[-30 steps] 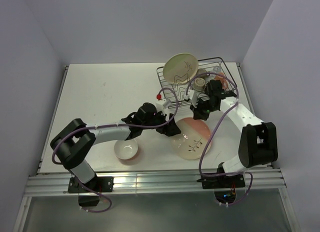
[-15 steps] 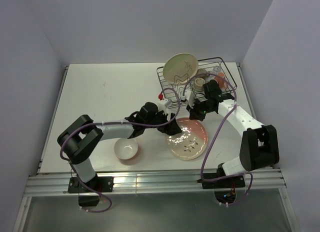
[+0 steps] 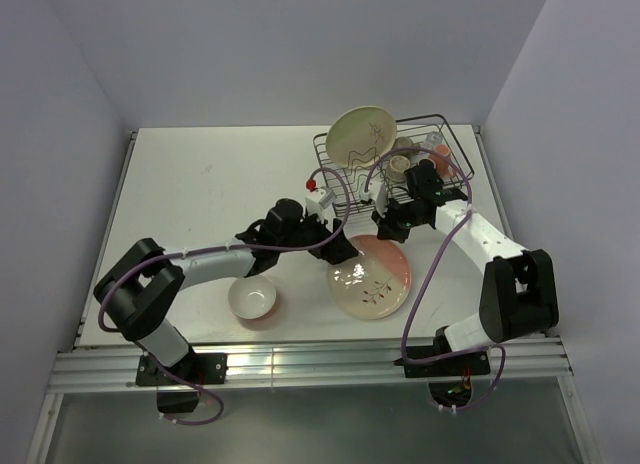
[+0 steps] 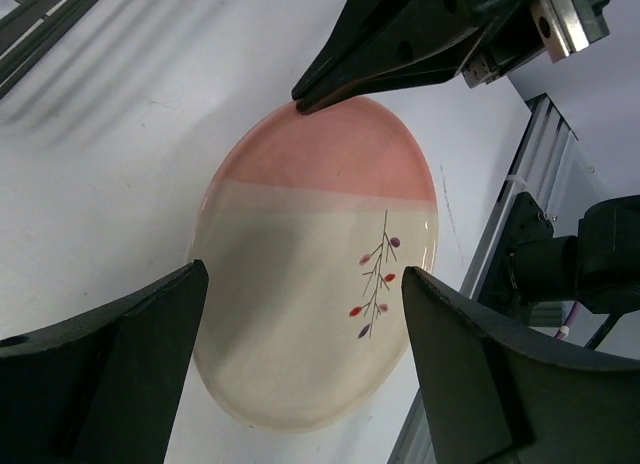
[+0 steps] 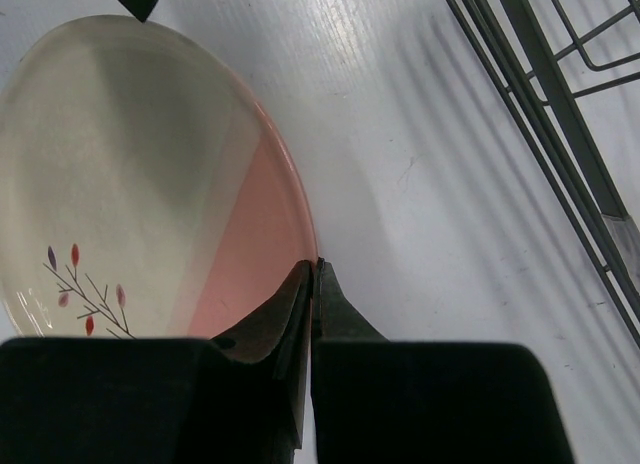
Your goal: Load the mixed dishes into the dish rack
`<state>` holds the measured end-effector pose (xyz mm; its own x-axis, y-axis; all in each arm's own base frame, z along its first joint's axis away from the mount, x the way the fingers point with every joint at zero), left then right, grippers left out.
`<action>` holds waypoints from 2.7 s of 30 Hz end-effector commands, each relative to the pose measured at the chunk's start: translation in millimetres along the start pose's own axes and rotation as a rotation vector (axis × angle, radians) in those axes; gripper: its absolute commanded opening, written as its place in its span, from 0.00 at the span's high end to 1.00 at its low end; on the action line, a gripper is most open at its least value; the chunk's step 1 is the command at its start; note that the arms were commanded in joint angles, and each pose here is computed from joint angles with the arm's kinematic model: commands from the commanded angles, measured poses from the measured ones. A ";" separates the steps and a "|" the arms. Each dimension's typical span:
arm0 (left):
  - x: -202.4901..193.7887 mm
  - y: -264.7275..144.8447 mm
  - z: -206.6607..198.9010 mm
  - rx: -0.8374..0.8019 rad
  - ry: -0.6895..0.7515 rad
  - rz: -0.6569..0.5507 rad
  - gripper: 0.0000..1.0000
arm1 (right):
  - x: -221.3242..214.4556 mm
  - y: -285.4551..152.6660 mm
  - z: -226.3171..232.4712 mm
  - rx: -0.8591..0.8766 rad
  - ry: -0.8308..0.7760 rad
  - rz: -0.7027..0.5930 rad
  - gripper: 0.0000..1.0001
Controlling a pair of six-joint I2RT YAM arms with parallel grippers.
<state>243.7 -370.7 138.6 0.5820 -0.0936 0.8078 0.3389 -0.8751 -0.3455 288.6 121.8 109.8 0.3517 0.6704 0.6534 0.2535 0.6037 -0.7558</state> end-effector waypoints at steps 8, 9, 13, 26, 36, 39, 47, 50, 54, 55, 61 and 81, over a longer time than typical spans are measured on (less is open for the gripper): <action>6.2 -22.2 28.9 -0.049 0.023 -0.033 0.14 | 20.3 -6.2 -1.4 -0.028 -0.041 -0.076 1.00; 5.3 -22.4 28.8 -0.076 0.021 -0.026 0.16 | 20.9 -6.4 -1.3 -0.027 -0.039 -0.078 1.00; 0.7 -16.8 25.5 -0.169 0.022 0.027 0.17 | 24.4 -8.0 -0.9 -0.033 -0.042 -0.085 1.00; -24.5 6.9 33.8 -0.242 -0.056 0.111 0.24 | 36.8 -11.3 2.4 -0.031 -0.046 -0.113 1.00; -33.1 11.6 27.6 -0.322 -0.112 0.159 0.30 | 47.5 -7.6 3.8 -0.024 -0.054 -0.128 1.00; -35.1 10.5 24.2 -0.342 -0.128 0.168 0.34 | 48.7 -7.1 3.3 -0.025 -0.054 -0.130 1.00; -31.5 11.2 17.5 -0.387 -0.176 0.162 0.48 | 53.4 -5.7 3.5 -0.020 -0.053 -0.147 1.00; -31.5 13.0 17.7 -0.389 -0.190 0.175 0.51 | 54.7 -5.0 2.5 -0.021 -0.048 -0.151 1.00; -33.6 13.2 17.5 -0.396 -0.195 0.198 0.62 | 58.4 -4.7 2.0 -0.019 -0.047 -0.160 1.00; -33.4 13.0 17.1 -0.398 -0.197 0.201 0.67 | 58.2 -4.7 1.6 -0.020 -0.043 -0.161 1.00; -31.1 8.7 12.7 -0.410 -0.197 0.201 0.91 | 61.7 -2.4 3.1 -0.008 -0.030 -0.174 0.98; -4.9 -29.4 -1.4 -0.295 -0.107 0.073 1.00 | 90.1 -46.3 18.2 0.043 -0.046 -0.253 0.43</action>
<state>225.1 -338.6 97.1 0.7817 -0.1872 0.5949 0.0414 -0.9362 -0.3490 294.9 157.7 166.9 0.3097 0.5612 0.7675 0.2850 0.7153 -0.6381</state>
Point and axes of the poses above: each gripper's point midway between its finger pads, its own y axis out along the fingers, its own z axis along the line the jaws close on, x = y × z, the point moved 2 cm from there along -y, back along the fingers, and after that the axes turned 5 degrees about y, right-handed, at the moved point
